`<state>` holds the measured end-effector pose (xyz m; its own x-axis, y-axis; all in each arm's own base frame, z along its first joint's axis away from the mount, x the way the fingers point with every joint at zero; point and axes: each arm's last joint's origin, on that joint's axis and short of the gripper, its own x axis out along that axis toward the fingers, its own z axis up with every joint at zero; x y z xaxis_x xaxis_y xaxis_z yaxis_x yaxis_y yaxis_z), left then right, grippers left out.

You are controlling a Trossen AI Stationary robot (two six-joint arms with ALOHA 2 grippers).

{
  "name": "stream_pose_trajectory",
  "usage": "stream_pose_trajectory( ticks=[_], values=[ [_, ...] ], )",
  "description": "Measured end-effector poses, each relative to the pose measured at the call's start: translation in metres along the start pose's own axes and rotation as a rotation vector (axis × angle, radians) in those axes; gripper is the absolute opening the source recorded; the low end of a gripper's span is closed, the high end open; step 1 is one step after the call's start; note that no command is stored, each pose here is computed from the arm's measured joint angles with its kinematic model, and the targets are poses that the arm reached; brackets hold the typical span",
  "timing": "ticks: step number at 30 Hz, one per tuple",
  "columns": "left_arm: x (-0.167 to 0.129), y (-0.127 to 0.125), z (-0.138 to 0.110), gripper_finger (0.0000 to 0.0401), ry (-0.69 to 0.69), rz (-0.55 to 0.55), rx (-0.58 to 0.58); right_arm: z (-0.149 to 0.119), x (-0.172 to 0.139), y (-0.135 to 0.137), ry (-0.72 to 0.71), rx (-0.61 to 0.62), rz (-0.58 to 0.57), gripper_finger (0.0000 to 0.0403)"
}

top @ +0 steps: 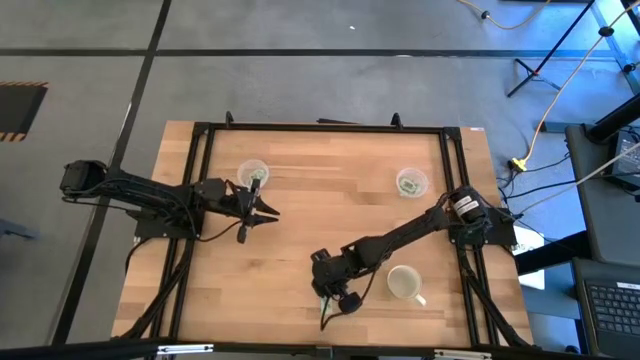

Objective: Pick and place Stevia / Truvia into bins
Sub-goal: Put the stevia packet into the right transparent container

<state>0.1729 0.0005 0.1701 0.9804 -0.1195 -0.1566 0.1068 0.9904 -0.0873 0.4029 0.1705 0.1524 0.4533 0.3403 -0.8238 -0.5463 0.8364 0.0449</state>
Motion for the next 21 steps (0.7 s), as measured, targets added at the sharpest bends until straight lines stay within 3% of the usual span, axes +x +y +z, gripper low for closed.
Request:
stream_pose_trajectory(
  ticks=[4,11,21],
  values=[
    [0.0,0.0,-0.001,0.0072,0.01,0.001,-0.001,0.002,-0.02,-0.005,0.021,0.009,-0.011,0.0006],
    [0.0,0.0,-0.002,0.0072,0.023,0.001,0.028,0.006,-0.025,-0.006,-0.012,0.017,-0.005,0.0012],
    [0.0,0.0,-0.002,0.0072,0.023,0.001,0.041,0.006,-0.021,-0.004,-0.016,0.137,-0.004,0.0035]
  ],
)
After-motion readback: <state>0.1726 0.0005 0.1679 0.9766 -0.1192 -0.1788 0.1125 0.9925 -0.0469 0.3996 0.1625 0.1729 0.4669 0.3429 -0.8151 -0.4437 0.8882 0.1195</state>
